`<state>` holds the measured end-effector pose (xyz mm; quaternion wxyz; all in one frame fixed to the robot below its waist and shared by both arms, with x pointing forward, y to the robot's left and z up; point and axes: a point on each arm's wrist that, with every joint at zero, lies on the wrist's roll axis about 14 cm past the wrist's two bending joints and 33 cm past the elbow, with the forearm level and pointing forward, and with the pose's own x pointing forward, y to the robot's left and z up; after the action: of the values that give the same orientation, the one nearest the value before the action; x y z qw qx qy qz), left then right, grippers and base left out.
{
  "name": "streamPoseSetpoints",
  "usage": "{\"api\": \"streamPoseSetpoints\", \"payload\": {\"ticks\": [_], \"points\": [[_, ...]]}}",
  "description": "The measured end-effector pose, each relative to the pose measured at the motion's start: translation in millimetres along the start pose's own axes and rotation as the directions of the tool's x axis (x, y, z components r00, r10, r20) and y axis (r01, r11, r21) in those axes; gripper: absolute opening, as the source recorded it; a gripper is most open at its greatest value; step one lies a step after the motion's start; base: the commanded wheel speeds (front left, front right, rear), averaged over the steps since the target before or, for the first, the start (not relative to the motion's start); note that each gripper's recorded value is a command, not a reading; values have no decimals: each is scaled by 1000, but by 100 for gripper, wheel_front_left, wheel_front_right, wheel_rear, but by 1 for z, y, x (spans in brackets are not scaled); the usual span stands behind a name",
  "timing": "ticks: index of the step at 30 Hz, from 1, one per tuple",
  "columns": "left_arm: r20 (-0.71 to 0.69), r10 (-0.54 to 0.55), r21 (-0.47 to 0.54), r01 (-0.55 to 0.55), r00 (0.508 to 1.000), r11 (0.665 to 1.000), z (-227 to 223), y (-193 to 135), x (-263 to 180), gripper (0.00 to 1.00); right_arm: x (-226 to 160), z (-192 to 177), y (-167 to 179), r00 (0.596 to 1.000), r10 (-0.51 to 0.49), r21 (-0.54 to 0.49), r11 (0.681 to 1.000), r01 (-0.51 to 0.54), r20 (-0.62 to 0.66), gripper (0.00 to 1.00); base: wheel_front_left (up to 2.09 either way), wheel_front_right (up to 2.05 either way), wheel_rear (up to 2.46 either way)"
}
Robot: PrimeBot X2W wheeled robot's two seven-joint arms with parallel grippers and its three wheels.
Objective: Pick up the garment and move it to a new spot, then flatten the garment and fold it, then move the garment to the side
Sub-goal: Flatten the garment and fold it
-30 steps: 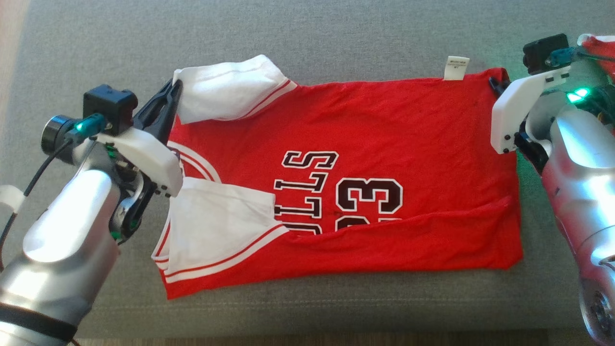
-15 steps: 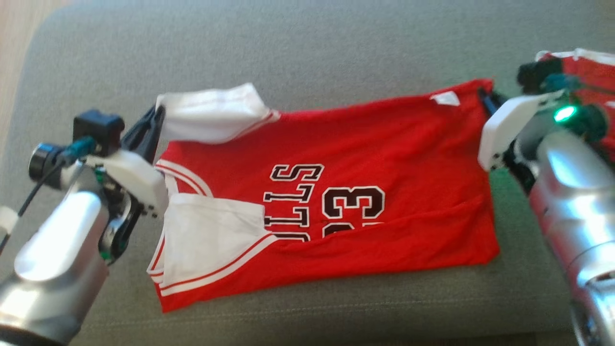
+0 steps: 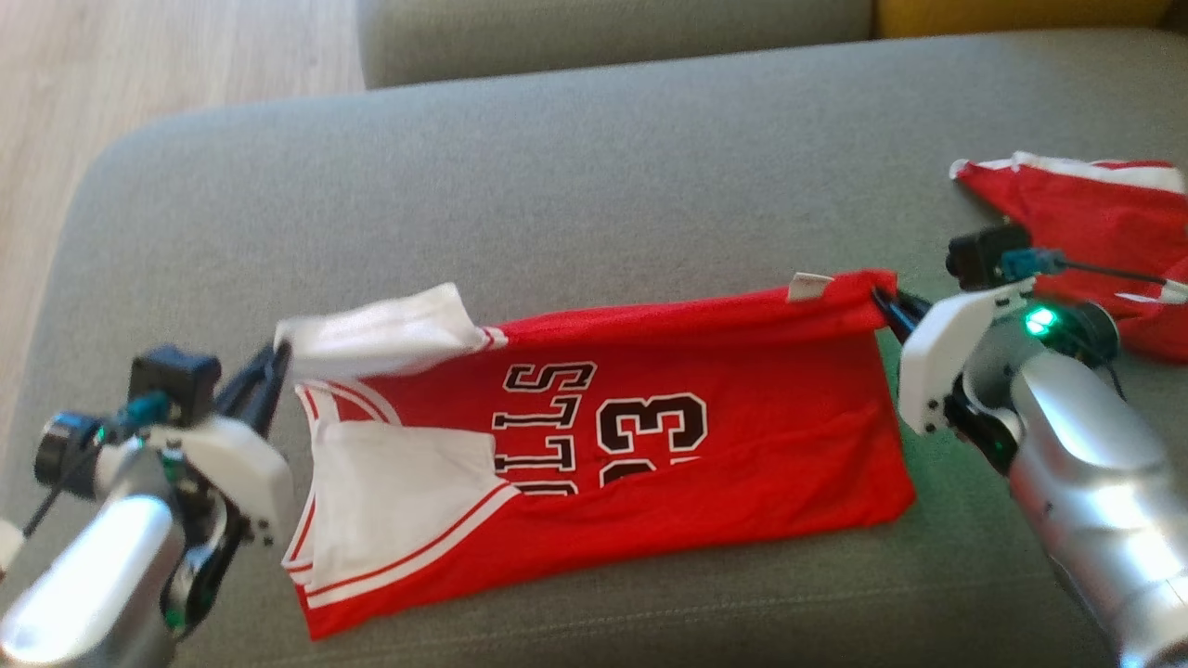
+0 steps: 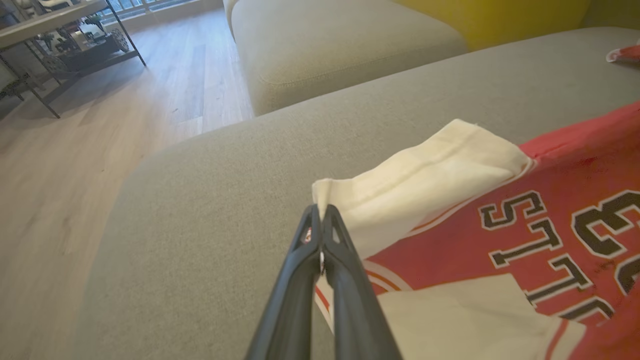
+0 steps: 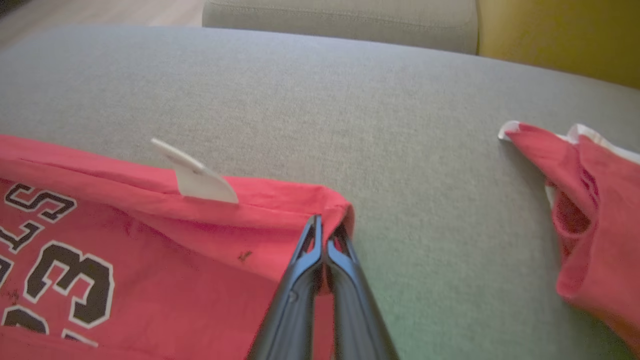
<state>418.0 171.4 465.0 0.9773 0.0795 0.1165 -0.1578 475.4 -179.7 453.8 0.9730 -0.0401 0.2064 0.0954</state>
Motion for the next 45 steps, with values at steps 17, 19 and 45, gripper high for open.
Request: {"api": "streamPoseSetpoints", "payload": {"ticks": [17,19,45], "points": [[-206,-139,47,152,969,987,-46,-35,-63,0,-60,-31,-6,980,94,43,995,-87,-176,0,0,0,0],[-224,-149,42,163,963,986,-49,-37,-67,0,-61,-31,-3,978,104,39,994,-98,-179,0,0,0,0],[-121,-43,1,43,992,999,-25,-19,-75,100,-73,0,-29,1000,9,132,991,-8,-2,100,0,0,0]]}}
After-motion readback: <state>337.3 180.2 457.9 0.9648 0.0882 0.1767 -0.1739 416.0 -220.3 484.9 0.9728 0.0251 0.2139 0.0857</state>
